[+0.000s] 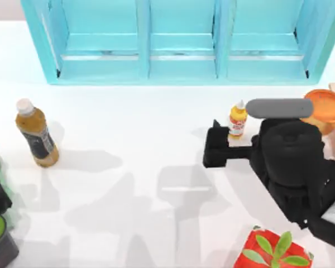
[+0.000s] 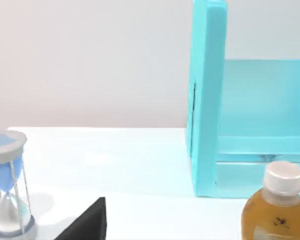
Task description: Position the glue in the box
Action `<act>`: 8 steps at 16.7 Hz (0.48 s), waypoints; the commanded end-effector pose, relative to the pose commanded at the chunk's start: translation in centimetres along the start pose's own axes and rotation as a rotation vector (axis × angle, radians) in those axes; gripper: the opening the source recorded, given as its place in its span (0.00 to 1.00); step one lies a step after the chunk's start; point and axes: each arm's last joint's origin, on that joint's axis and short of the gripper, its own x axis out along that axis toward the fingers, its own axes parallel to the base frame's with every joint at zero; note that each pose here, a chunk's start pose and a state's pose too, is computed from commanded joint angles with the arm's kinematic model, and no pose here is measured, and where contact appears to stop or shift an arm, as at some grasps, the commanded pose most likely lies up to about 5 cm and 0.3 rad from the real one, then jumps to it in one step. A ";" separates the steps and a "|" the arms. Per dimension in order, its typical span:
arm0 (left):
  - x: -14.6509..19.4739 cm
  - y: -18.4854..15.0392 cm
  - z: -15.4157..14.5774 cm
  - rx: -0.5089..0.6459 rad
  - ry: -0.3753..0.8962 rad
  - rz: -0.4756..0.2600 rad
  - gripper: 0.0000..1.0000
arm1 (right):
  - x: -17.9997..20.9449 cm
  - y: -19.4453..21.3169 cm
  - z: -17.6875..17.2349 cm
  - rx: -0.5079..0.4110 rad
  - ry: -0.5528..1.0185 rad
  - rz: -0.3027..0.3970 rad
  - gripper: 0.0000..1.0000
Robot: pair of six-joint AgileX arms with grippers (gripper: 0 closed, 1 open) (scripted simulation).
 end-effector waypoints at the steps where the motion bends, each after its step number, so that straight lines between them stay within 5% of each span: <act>1: 0.0 0.0 0.0 0.000 0.000 0.000 1.00 | 0.8 0.5 -1.1 -0.019 0.004 -0.035 1.00; 8: 0.0 0.0 0.0 0.000 0.000 0.000 1.00 | 3.5 0.9 -5.5 -0.113 -0.009 -0.224 1.00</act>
